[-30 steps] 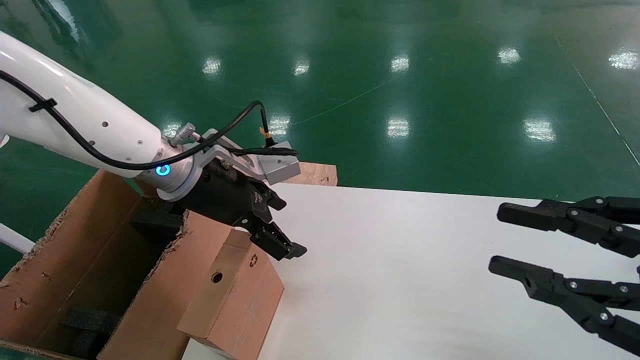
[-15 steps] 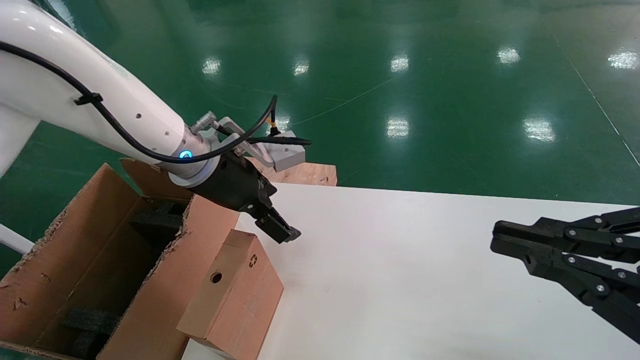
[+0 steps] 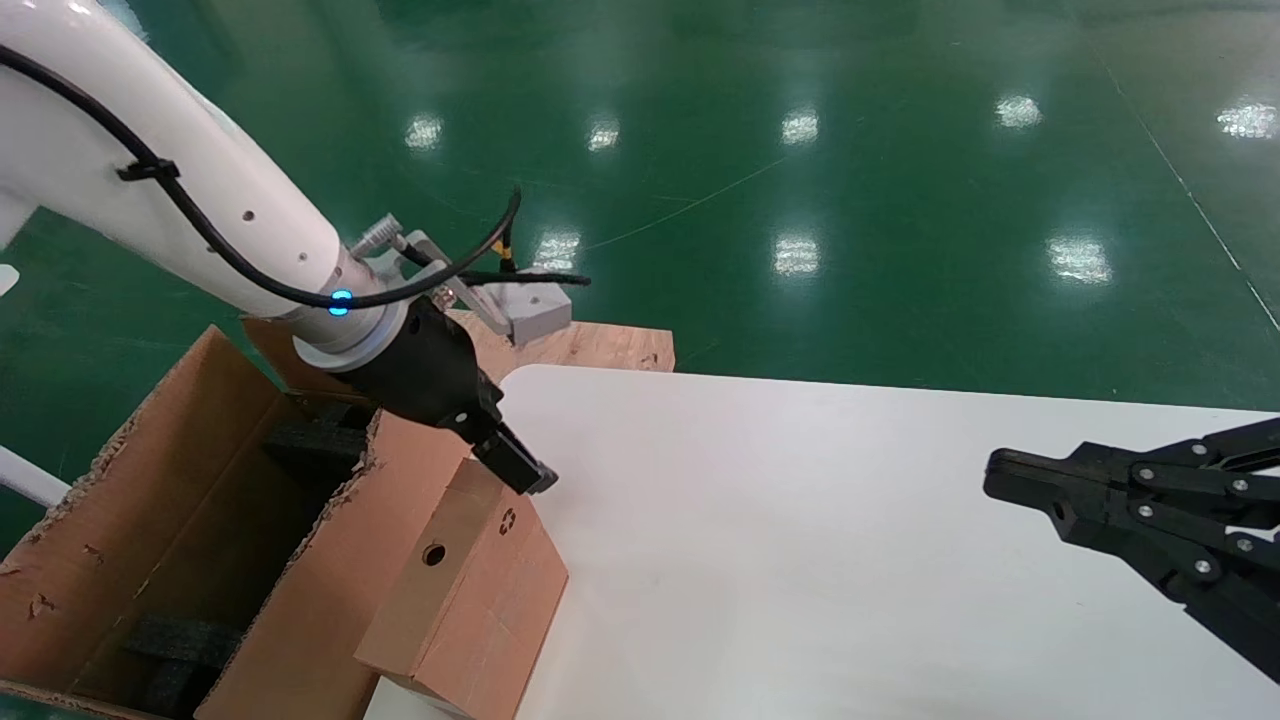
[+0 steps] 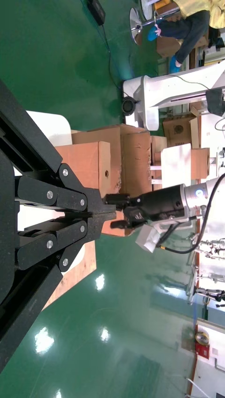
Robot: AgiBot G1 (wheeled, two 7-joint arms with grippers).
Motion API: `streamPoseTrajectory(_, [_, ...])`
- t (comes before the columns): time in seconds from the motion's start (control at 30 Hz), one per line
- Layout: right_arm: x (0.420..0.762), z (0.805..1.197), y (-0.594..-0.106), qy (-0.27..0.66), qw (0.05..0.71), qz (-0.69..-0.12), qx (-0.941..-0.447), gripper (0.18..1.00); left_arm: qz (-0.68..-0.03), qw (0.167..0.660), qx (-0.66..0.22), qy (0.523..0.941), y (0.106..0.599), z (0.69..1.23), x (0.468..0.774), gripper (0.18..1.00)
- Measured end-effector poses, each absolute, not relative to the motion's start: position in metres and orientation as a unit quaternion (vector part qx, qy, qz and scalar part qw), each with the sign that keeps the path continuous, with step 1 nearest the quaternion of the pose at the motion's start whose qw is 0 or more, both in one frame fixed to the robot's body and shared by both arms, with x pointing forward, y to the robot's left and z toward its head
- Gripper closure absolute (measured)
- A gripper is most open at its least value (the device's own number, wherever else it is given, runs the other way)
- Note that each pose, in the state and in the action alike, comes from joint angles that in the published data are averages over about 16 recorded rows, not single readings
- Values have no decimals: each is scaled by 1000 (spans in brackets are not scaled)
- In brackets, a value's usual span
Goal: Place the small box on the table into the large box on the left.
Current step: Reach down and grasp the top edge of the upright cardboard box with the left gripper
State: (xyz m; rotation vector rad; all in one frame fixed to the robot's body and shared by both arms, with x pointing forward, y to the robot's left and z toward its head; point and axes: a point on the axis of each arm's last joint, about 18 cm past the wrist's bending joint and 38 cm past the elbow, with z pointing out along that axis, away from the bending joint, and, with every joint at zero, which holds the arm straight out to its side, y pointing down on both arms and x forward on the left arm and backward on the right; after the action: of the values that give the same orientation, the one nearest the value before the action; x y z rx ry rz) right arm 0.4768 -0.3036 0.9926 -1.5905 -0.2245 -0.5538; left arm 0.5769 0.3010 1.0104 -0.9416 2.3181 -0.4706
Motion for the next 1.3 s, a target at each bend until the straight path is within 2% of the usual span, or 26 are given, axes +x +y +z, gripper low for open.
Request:
streamPoseTrajectory(0.6, [477, 993, -304, -99, 660, -245, -703, 988, -132, 264, -376, 878, 310, 998, 566, 184])
streamPoseTrajectory(1.3, [477, 993, -304, -99, 660, -245, -703, 988, -114, 205, -381, 894, 315, 976, 549, 184])
